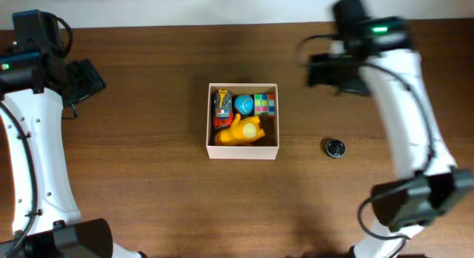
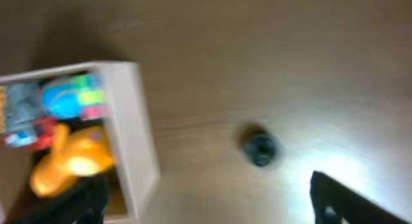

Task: Pack container
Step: 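Grasp the black round puck with the right gripper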

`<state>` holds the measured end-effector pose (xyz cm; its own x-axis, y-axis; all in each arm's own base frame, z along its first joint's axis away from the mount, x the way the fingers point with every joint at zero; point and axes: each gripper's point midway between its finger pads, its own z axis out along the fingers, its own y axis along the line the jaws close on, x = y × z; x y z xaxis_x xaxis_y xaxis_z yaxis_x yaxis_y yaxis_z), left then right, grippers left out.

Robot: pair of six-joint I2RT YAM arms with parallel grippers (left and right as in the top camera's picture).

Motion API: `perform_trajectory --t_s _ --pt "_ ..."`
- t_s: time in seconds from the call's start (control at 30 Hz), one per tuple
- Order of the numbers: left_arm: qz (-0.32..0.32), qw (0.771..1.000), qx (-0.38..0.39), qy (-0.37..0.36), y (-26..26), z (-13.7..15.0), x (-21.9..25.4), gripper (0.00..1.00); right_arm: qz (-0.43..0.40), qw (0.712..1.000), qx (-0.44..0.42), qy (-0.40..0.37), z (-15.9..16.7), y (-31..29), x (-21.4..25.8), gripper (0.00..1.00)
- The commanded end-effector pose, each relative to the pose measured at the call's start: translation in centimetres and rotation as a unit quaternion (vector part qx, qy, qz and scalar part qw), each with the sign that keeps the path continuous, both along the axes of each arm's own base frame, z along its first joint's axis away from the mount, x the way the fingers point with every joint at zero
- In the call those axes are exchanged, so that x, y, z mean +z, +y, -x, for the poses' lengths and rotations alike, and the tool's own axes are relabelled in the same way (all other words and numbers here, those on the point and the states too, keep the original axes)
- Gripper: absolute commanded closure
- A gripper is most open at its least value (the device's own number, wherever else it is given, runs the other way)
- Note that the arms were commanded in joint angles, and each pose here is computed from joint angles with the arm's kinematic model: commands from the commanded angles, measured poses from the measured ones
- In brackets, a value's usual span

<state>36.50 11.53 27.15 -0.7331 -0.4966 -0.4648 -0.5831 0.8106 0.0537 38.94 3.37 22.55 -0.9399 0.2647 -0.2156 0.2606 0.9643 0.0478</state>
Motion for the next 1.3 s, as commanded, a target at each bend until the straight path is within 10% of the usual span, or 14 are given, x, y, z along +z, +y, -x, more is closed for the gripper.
perform_trajectory --t_s 0.0,0.6,1.27 --pt "-0.004 1.000 -0.003 0.004 0.3 0.1 -0.1 0.01 0.001 0.998 -0.048 0.043 1.5 -2.8 -1.3 0.06" --pt "-0.004 1.000 -0.003 0.004 0.3 0.1 -0.1 0.01 -0.036 0.984 -0.049 0.165 6.8 -2.6 -18.6 0.18" --pt "-0.004 1.000 -0.003 0.004 0.3 0.1 -0.1 0.01 -0.043 0.989 -0.044 0.133 6.9 -2.5 -22.7 0.40"
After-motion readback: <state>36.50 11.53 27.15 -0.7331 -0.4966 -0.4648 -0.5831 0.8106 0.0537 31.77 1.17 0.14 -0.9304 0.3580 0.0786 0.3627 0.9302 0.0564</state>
